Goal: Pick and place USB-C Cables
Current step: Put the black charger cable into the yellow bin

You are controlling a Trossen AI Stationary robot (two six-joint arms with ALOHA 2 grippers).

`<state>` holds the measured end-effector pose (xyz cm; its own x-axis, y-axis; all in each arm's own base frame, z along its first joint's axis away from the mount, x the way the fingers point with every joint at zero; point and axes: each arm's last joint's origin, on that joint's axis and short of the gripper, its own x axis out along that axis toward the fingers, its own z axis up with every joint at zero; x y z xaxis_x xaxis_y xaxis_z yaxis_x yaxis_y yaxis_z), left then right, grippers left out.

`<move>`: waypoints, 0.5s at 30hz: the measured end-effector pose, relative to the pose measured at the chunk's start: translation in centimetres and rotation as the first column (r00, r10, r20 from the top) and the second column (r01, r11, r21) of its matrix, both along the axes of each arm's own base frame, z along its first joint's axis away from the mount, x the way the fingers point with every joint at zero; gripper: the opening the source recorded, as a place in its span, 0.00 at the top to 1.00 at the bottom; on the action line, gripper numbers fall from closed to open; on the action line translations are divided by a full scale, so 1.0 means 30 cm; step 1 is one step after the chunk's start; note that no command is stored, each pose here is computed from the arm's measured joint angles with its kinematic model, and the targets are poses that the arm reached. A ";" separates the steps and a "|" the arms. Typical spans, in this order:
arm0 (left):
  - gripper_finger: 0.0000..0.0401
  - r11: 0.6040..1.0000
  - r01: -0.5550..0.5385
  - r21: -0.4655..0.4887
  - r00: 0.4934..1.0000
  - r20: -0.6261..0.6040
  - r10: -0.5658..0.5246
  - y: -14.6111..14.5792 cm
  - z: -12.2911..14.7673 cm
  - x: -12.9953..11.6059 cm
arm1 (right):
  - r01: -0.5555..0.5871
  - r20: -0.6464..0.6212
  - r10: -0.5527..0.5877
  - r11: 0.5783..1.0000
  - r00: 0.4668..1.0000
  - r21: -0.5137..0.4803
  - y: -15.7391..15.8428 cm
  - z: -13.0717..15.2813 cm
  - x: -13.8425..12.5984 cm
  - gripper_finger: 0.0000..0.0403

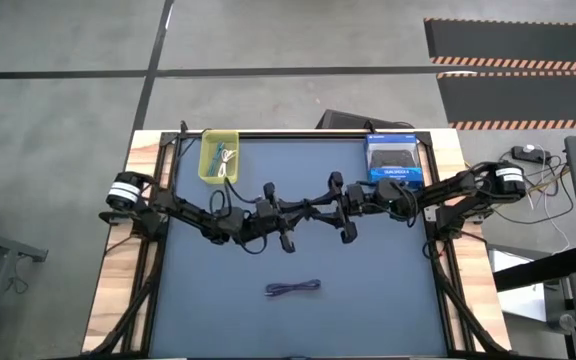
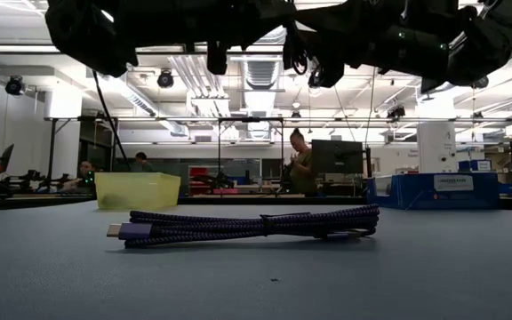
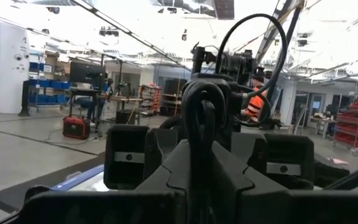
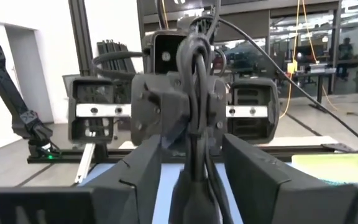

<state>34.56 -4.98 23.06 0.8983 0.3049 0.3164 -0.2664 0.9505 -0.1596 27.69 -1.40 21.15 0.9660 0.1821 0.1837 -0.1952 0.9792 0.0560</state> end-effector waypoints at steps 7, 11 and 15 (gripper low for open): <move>0.97 0.997 -0.066 -0.026 0.996 -0.062 0.065 0.010 0.029 -0.017 | 0.035 -0.120 -0.035 0.999 0.992 -0.002 -0.008 0.030 -0.039 0.58; 0.97 0.990 -0.135 -0.047 0.981 -0.148 0.127 0.025 0.051 -0.037 | 0.072 -0.233 -0.084 0.996 0.969 -0.058 -0.009 0.041 -0.081 0.59; 0.97 0.979 -0.187 -0.082 0.957 -0.242 0.162 0.052 0.077 -0.064 | 0.119 -0.354 -0.145 0.988 0.924 -0.096 -0.010 0.043 -0.130 0.61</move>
<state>32.63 -3.41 25.35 0.8731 0.4833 0.0637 -0.4680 0.8676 -0.1680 23.79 -1.70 22.44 0.9809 0.0482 -0.1884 -0.0439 0.9987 0.0268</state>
